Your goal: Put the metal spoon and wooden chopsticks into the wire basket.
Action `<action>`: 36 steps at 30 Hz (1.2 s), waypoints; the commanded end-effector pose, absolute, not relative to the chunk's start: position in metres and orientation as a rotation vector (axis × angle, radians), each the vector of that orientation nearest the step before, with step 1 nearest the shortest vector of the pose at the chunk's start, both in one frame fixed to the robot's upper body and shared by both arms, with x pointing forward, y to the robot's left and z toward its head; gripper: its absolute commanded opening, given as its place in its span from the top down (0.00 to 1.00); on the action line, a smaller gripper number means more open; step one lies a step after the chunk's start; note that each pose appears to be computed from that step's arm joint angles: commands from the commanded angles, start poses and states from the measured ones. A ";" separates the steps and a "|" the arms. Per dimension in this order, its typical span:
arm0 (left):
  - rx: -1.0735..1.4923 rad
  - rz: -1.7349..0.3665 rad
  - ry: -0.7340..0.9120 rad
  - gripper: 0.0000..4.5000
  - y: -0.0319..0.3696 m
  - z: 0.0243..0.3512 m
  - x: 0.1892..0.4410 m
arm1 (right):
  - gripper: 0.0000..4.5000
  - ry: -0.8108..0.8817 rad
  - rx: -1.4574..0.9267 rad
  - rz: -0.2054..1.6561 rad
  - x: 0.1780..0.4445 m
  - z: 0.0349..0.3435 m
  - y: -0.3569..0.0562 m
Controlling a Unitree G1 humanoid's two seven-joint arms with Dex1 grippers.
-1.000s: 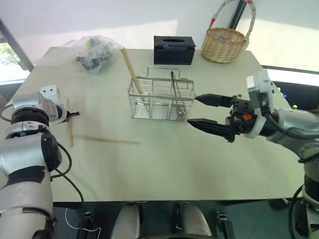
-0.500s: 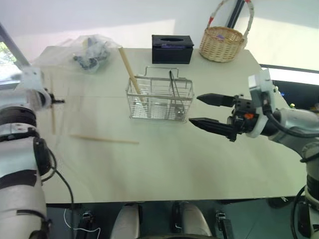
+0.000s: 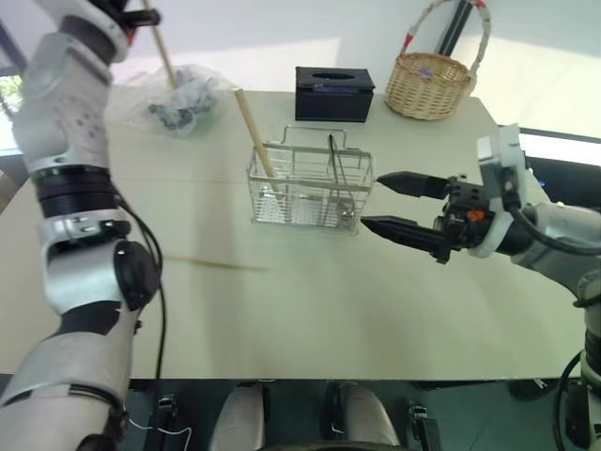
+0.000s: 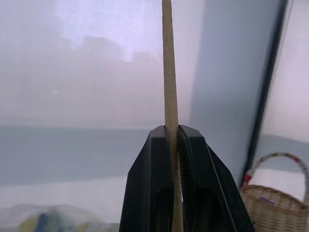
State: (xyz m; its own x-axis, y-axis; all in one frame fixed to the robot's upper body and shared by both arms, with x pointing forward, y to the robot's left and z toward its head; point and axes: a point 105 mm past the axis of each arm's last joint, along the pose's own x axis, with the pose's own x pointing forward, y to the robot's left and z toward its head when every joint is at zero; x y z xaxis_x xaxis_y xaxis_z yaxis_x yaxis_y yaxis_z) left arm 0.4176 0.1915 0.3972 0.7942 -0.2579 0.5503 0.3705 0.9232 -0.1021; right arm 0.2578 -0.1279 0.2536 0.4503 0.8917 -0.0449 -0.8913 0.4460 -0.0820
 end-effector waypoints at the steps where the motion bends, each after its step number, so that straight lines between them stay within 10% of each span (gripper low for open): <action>1: -0.121 -0.430 -0.619 0.99 0.154 0.405 0.405 | 0.08 -0.032 -0.126 1.094 0.252 0.259 -0.128; 26: -0.161 -0.604 -0.380 0.99 0.080 0.302 0.417 | 0.08 -0.073 -0.080 0.999 0.254 0.264 -0.136; 34: -0.217 -0.613 -0.382 0.08 0.087 0.314 0.411 | 0.08 -0.074 -0.077 0.994 0.258 0.263 -0.136; 36: -0.219 -0.606 -0.388 0.02 0.093 0.320 0.408 | 0.08 -0.071 -0.076 0.994 0.259 0.262 -0.136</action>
State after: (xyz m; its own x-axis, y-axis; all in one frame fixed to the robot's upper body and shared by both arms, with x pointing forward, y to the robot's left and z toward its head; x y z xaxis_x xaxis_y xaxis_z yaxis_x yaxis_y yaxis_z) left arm 0.4178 0.0870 0.2936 0.7813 -0.5211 0.3436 0.5843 0.8042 -0.1089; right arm 0.2592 -0.1352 0.2513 0.5410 0.8410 -0.0120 -0.8400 0.5395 -0.0584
